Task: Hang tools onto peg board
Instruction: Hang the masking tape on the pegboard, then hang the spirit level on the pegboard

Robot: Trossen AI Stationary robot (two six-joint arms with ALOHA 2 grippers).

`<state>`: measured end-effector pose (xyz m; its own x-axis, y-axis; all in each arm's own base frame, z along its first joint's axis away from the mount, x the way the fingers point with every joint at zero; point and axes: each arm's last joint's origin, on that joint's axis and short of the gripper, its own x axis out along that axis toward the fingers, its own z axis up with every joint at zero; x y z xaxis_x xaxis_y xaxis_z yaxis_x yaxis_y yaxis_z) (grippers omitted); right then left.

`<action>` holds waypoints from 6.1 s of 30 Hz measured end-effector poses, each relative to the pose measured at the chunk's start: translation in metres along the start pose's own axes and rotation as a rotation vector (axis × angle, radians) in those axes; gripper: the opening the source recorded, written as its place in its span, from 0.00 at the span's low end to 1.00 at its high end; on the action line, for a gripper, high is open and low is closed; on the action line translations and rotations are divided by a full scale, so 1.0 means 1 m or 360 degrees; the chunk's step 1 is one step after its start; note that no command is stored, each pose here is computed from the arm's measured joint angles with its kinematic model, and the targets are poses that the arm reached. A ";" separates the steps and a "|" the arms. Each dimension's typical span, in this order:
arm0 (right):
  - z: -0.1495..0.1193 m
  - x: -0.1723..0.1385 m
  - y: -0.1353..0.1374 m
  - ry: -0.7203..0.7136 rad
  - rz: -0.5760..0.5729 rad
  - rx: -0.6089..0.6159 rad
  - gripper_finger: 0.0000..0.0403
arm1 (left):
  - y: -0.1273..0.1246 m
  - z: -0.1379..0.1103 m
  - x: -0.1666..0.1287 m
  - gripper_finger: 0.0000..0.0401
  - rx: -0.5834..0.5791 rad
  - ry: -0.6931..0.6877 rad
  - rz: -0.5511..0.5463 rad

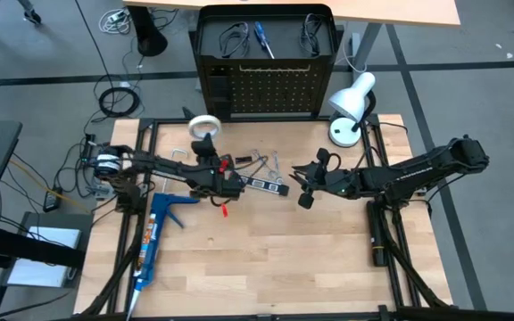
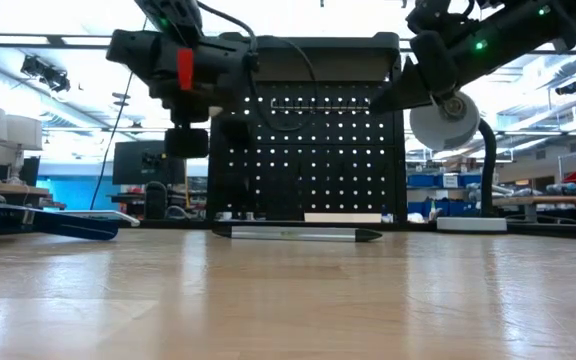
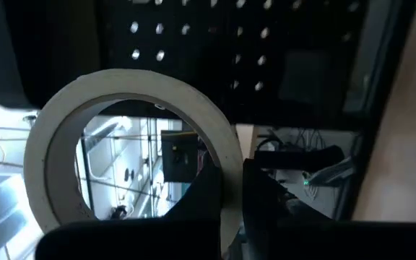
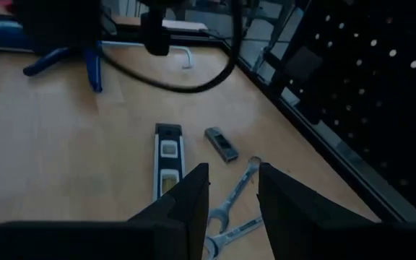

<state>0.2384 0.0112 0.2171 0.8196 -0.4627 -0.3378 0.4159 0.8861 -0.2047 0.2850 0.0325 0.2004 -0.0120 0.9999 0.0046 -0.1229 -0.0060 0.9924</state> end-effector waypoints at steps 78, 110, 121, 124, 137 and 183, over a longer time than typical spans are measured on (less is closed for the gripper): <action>-0.003 -0.030 -0.022 -0.0090 -0.0067 0.0137 0.28 | 0.055 -0.003 0.079 0.06 0.0088 -0.0439 -0.0524; -0.001 -0.030 -0.022 -0.0119 -0.0063 0.0139 0.28 | 0.055 -0.016 0.116 0.06 0.0182 -0.0501 -0.0615; -0.001 -0.030 -0.022 -0.0123 -0.0063 0.0141 0.28 | 0.054 -0.022 0.126 0.06 0.0206 -0.0520 -0.0659; 0.000 -0.030 -0.022 -0.0128 -0.0063 0.0137 0.28 | 0.054 -0.022 0.126 0.06 0.0226 -0.0549 -0.0670; 0.000 -0.030 -0.022 -0.0129 -0.0063 0.0134 0.28 | 0.043 -0.022 0.134 0.06 0.0338 -0.0550 -0.0711; -0.002 -0.030 -0.022 -0.0107 -0.0062 0.0087 0.28 | 0.014 0.003 0.039 0.30 0.0099 -0.0812 -0.1278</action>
<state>0.2043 0.0057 0.2301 0.8264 -0.4955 -0.2675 0.4671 0.8685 -0.1656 0.2855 0.0718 0.2144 0.4896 0.5893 -0.6427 0.1470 0.6707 0.7270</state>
